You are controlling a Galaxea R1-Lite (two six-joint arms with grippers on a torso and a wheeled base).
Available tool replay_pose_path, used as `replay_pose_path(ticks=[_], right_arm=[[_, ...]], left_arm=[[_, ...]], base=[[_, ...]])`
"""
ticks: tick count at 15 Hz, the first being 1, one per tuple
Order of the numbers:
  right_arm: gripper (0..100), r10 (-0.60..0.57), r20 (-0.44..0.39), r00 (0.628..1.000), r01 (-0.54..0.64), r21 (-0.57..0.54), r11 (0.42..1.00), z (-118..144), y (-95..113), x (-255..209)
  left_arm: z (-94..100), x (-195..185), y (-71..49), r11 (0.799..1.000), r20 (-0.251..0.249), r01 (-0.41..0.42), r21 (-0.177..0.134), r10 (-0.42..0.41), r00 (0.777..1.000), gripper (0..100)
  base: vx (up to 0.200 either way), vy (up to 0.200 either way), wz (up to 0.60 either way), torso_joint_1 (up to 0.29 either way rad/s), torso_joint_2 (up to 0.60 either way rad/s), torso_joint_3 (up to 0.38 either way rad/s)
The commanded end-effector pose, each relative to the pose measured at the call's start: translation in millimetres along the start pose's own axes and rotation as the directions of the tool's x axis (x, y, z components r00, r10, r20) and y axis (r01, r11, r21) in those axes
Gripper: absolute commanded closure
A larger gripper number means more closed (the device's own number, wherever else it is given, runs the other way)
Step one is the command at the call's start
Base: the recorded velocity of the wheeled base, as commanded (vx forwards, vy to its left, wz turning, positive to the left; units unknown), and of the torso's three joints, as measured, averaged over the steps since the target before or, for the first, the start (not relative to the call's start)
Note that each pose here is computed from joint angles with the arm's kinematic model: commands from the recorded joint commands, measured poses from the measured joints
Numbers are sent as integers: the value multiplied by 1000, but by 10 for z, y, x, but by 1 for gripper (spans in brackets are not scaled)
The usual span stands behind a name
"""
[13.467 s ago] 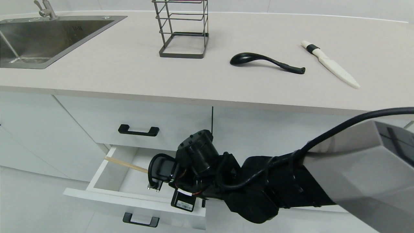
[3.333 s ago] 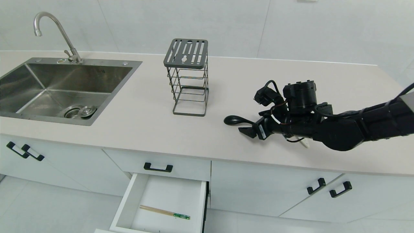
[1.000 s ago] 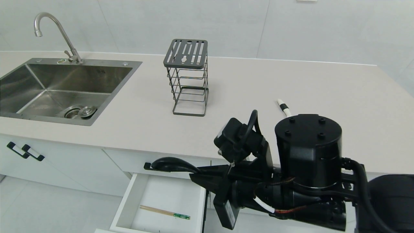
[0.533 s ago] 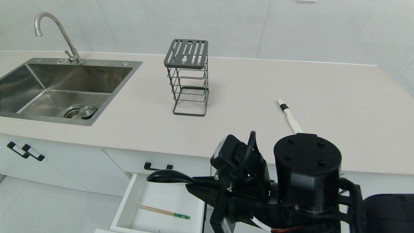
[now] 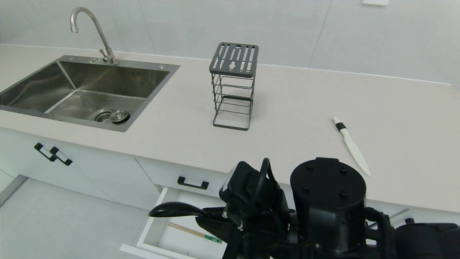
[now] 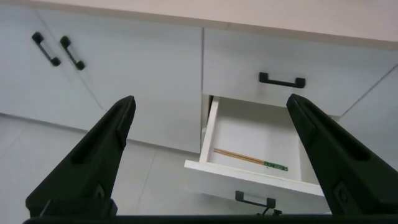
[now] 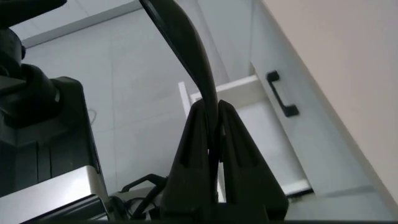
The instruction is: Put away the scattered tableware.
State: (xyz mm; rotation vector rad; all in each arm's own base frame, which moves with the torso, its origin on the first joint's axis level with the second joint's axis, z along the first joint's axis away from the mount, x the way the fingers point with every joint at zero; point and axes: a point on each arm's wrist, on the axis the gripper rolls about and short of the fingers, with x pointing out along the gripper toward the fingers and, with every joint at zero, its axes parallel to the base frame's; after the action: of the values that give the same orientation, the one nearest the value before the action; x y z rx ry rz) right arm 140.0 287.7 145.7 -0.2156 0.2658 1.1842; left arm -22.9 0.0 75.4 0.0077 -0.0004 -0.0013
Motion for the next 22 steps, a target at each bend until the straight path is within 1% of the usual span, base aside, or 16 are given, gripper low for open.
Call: replay_pose_path(ticks=[1, 3, 4, 6, 9, 12, 22], right_arm=[[100, 22, 24, 999, -22, -6, 1000, 78, 57, 44], [100, 19, 23, 1000, -19, -1, 1000, 89, 45, 141], [100, 17, 5, 1000, -17, 1, 1000, 39, 38, 218], [100, 14, 2, 1000, -14, 2, 1000, 40, 26, 326], [100, 6, 1, 1000, -6, 1, 1000, 54, 22, 427], [100, 4, 3, 1000, -4, -3, 1000, 94, 29, 449], [100, 9, -5, 1000, -9, -7, 1000, 99, 26, 517]], left_arm=[[1, 1, 0, 1000, 0, 0, 0, 0, 1000, 0], [1, 1, 0, 1000, 0, 0, 0, 0, 1000, 0], [1, 1, 0, 1000, 0, 0, 0, 0, 1000, 0], [1, 1, 0, 1000, 0, 0, 0, 0, 1000, 0], [1, 1, 0, 1000, 0, 0, 0, 0, 1000, 0], [0, 1, 0, 1000, -2, 0, 0, 0, 1000, 0], [1, 1, 0, 1000, 0, 0, 0, 0, 1000, 0]], base=[[0, 0, 0, 0, 0, 0], [0, 0, 0, 0, 0, 0], [0, 0, 0, -56, 90, 71], [0, 0, 0, -173, 354, 198], [0, 0, 0, -232, 515, 273], [0, 0, 0, -233, 522, 287], [0, 0, 0, -211, 497, 287]])
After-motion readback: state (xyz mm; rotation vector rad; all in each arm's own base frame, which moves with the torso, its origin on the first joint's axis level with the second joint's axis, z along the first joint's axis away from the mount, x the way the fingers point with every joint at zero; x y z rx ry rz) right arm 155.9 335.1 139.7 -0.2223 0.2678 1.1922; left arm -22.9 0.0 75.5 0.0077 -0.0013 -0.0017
